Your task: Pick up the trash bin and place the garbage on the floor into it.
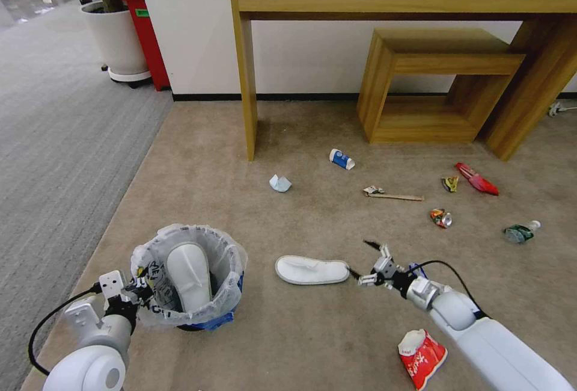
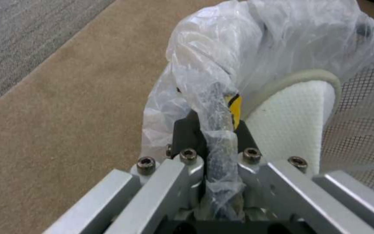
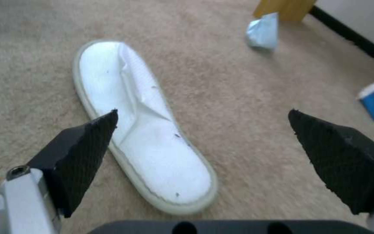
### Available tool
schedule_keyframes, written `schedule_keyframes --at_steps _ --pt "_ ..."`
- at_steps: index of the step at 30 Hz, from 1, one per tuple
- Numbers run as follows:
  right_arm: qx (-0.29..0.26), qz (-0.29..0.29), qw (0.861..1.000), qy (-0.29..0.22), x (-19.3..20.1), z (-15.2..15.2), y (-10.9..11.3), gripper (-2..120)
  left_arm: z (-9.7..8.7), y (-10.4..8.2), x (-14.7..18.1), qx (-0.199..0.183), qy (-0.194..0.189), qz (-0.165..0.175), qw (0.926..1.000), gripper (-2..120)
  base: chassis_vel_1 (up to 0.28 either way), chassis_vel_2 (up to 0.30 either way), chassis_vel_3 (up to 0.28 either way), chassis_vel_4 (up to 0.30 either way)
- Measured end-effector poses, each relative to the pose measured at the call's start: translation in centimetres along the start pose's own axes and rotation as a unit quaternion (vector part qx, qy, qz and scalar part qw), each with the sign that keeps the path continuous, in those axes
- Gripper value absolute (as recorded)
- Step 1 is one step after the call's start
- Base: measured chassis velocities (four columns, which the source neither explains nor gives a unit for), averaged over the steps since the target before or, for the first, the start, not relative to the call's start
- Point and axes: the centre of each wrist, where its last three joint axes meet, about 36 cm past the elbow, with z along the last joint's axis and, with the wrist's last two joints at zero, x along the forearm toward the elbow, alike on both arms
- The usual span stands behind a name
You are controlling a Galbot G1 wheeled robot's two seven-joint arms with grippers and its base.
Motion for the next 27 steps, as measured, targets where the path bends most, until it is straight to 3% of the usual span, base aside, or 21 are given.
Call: schedule_keyframes --at_steps 12,19,27 --pt "0.005 -0.032 0.999 -0.005 -6.0 0.2 1.4 92 -0.1 0.0 0.3 0.003 -0.004 -0.001 1.0000 3 0.000 0.000 0.000 0.000" --pt "-0.001 -0.056 0.998 -0.006 -11.2 -0.1 3.9 85 -0.5 0.0 0.7 0.006 -0.013 -0.001 0.9999 3 0.000 0.000 0.000 0.000" --pt "-0.014 -0.031 0.999 0.016 -10.6 0.7 4.3 75 -0.7 0.1 0.5 0.002 -0.015 0.002 0.9999 3 0.000 0.000 0.000 0.000"
